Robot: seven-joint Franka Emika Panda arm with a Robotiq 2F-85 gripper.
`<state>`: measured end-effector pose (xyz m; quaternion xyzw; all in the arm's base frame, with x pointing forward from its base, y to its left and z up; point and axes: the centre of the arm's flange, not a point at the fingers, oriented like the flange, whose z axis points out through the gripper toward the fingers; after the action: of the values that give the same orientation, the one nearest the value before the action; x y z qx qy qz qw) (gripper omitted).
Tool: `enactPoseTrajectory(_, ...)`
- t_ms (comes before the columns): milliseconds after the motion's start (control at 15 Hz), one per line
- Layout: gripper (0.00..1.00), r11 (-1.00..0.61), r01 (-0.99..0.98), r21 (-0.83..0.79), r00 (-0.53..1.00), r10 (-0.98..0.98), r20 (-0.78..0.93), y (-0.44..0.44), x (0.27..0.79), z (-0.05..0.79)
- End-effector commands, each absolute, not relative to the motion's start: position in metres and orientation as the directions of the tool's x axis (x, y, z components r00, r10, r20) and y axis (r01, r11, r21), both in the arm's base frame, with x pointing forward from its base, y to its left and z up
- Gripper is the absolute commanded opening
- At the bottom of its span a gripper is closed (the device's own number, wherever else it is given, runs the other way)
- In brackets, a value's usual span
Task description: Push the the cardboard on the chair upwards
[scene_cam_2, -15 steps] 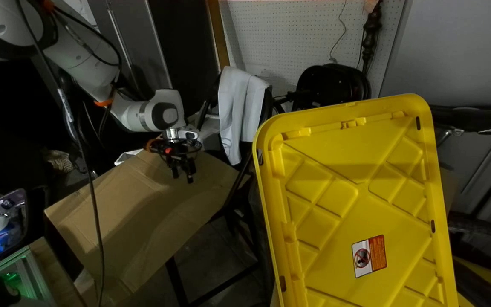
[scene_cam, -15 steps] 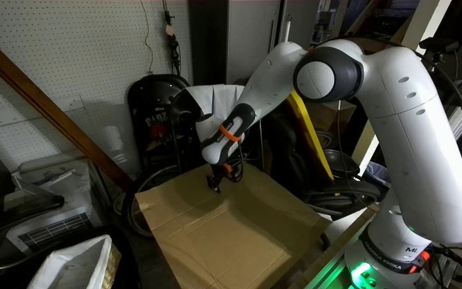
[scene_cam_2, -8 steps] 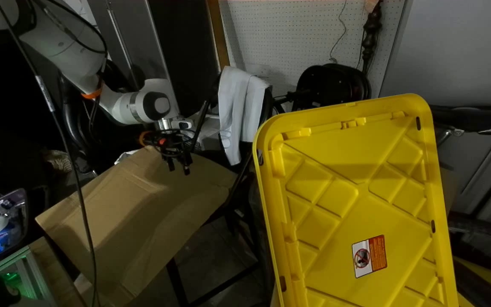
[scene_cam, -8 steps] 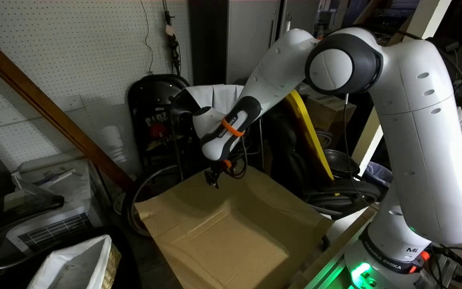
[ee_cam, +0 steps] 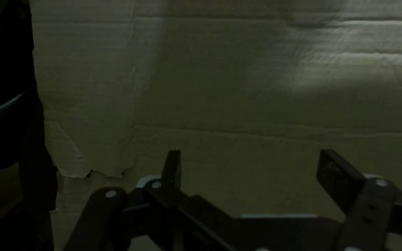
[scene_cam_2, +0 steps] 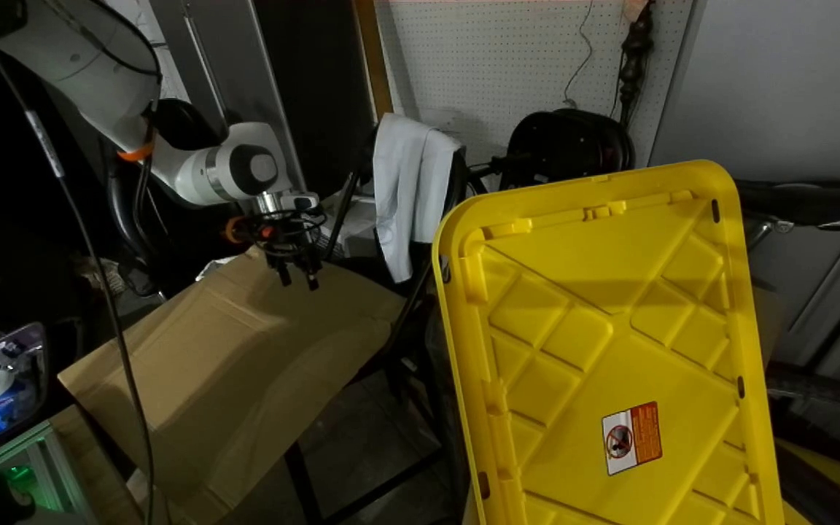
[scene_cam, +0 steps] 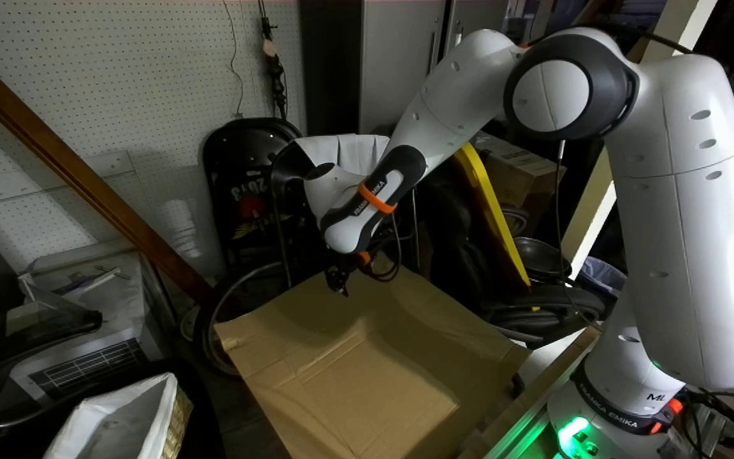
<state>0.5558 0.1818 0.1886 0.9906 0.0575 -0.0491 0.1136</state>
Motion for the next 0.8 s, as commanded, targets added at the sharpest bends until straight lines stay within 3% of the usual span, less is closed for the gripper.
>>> enactPoseTrajectory(0,1.00,-0.956,0.160,0.246,0.986,0.145,-0.081,0.188,0.528,0.210)
enactPoseTrajectory(467,1.00,-0.950,0.230,0.209,0.972,0.236,0.000,0.214,0.474,0.281)
enactPoseTrajectory(733,1.00,-0.968,0.156,0.195,0.981,0.175,0.085,0.210,0.450,0.342)
